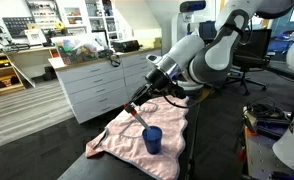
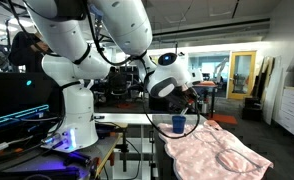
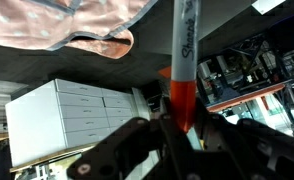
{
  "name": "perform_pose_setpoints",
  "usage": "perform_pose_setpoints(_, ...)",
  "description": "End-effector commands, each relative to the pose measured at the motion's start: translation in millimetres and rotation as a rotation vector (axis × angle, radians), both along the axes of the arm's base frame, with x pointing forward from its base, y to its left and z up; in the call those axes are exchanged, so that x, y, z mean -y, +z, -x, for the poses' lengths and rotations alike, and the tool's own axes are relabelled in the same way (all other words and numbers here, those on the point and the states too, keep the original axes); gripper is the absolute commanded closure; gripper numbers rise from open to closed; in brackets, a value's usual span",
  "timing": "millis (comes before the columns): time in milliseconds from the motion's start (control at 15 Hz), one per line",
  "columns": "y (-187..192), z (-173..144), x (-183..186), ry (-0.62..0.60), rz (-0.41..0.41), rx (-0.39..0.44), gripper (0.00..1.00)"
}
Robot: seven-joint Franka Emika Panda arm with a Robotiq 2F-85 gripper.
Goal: Remove marker from the blue cup and place it on the apron
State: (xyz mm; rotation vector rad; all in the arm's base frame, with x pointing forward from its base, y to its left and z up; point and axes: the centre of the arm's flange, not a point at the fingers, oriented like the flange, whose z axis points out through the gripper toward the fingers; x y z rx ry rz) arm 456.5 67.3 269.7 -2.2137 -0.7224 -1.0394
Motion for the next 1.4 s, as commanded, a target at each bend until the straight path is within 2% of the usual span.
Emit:
perform_pose_setpoints(0,21,-1,7,-0.045,0.062,-0.038,0.93)
perform_pose_setpoints(467,27,-31,24,-0.11,0.134,-0.089,0.93)
perform_pose_setpoints(1333,-11,-55,55,-0.169,0.302,-0.345,0.93)
